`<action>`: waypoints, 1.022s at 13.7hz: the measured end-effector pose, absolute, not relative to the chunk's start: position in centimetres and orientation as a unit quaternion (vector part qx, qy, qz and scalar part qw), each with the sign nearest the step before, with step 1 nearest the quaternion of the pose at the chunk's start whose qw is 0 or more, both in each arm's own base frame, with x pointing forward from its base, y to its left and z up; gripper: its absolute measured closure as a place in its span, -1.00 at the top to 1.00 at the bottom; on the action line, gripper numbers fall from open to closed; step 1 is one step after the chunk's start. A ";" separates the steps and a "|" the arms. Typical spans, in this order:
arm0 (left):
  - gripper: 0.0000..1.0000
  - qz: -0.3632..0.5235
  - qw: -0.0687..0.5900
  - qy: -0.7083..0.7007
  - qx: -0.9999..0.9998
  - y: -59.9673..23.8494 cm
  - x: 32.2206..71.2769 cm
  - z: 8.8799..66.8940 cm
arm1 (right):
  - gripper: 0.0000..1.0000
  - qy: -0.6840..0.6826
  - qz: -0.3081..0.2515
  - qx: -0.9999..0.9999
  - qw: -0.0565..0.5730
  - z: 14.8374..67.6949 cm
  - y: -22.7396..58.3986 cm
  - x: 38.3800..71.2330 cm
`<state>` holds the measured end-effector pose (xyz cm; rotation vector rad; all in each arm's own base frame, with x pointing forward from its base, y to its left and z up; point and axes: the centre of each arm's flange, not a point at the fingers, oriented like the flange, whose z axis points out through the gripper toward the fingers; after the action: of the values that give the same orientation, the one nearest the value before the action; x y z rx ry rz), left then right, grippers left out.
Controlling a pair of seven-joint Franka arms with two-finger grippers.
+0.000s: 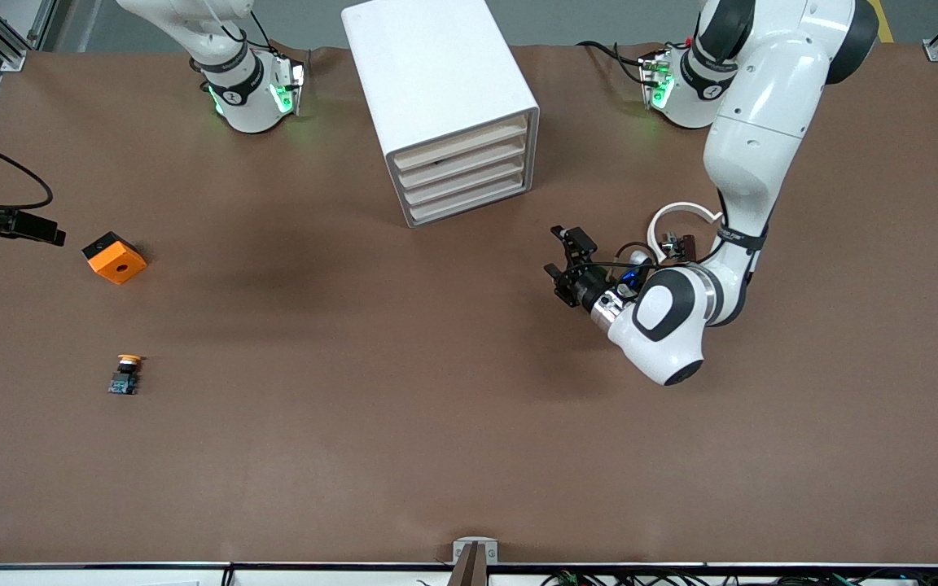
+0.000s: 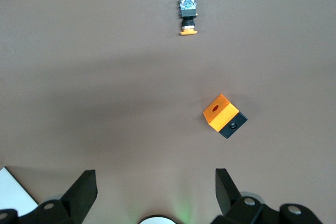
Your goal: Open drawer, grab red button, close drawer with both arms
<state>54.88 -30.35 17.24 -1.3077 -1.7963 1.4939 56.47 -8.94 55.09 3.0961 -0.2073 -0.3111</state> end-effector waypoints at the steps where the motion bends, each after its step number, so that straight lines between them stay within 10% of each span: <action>1: 1.00 0.553 0.252 -0.646 -0.462 -31.2 54.0 16.9 | 1.00 -0.077 -0.100 0.992 0.013 55.1 -8.9 56.5; 6: 0.92 0.571 0.332 -0.597 -0.455 -37.0 48.3 16.4 | 1.00 -0.139 -0.098 0.985 0.020 55.2 -5.7 56.9; 14: 0.19 0.561 0.406 -0.556 -0.459 -40.8 42.4 15.7 | 1.00 -0.168 -0.097 0.981 0.020 55.3 -2.1 57.1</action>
<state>42.37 -40.84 15.65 -1.1585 -1.4026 1.4164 57.12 -2.09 55.29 3.0437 -0.5199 -0.3018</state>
